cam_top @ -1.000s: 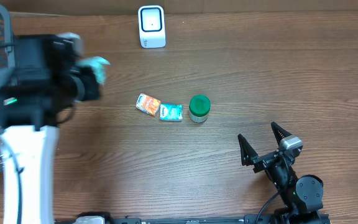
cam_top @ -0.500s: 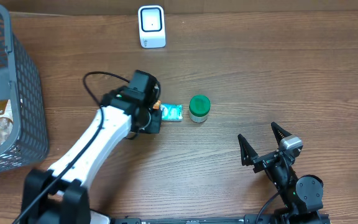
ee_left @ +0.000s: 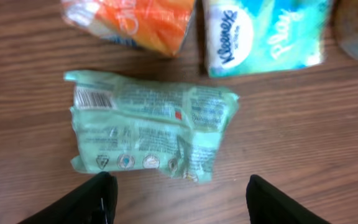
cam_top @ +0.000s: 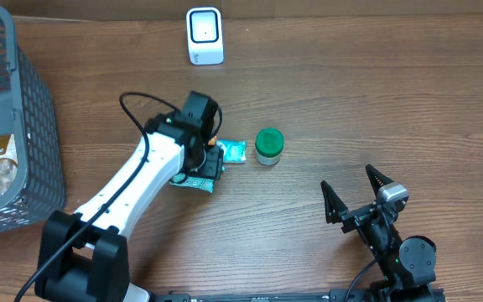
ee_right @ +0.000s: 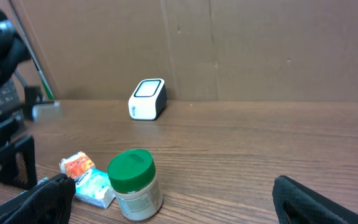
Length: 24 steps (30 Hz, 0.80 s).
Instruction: Scan the item barcode
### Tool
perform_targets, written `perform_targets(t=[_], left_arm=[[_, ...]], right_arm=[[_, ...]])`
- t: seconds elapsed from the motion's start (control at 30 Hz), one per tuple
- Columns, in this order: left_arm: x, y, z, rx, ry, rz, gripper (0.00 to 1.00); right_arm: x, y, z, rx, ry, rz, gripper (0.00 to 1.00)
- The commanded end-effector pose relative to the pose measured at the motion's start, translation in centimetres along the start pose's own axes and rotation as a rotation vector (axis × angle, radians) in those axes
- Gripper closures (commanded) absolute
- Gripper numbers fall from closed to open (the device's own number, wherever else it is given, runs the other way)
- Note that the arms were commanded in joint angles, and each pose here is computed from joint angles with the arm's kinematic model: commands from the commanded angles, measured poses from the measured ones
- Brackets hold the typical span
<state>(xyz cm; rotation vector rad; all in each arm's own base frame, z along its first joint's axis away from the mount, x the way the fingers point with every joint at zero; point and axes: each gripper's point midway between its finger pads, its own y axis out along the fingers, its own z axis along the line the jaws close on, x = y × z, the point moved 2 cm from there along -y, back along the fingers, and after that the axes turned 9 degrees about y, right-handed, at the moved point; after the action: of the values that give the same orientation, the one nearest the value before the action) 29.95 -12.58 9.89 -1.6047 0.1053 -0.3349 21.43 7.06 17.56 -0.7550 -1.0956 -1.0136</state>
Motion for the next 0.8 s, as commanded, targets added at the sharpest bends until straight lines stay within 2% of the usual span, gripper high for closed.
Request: perform_targets(t=[0.0,0.1,0.23,0.4,0.47,0.57,0.67,0.77], left_arm=[[3.7,-6.7,0.1,-0.008,-0.024,-0.179,0.30],[4.9,-13.1,1.6,0.007,-0.064,-0.297,0.27],[4.6,-21.3,5.6,0.073,-0.171,-0.455,0.14],[1.7,-30.3,12.9,0.175,-0.417,-0.668,0.01],[-0.8,-33.3,17.0,0.260,-0.566,-0.754,0.00],[-4.8,-35.5,22.3,0.388,-0.764,-0.803,0.00],[-8.2,-35.4,26.2,0.476,-0.917,-0.771,0.00],[-9.5,-33.7,29.1,0.447,-1.028,-0.737,0.02]], right_arm=[[-0.2,0.0,-0.1,-0.002,0.005,-0.005,0.00],[-0.2,0.0,-0.1,-0.002,0.005,-0.005,0.00],[-0.2,0.0,-0.1,-0.002,0.005,-0.005,0.00],[-0.2,0.0,-0.1,-0.002,0.005,-0.005,0.00],[-0.2,0.0,-0.1,-0.002,0.005,-0.005,0.00],[-0.2,0.0,-0.1,-0.002,0.005,-0.005,0.00],[-0.2,0.0,-0.1,-0.002,0.005,-0.005,0.00],[-0.2,0.0,-0.1,-0.002,0.005,-0.005,0.00]])
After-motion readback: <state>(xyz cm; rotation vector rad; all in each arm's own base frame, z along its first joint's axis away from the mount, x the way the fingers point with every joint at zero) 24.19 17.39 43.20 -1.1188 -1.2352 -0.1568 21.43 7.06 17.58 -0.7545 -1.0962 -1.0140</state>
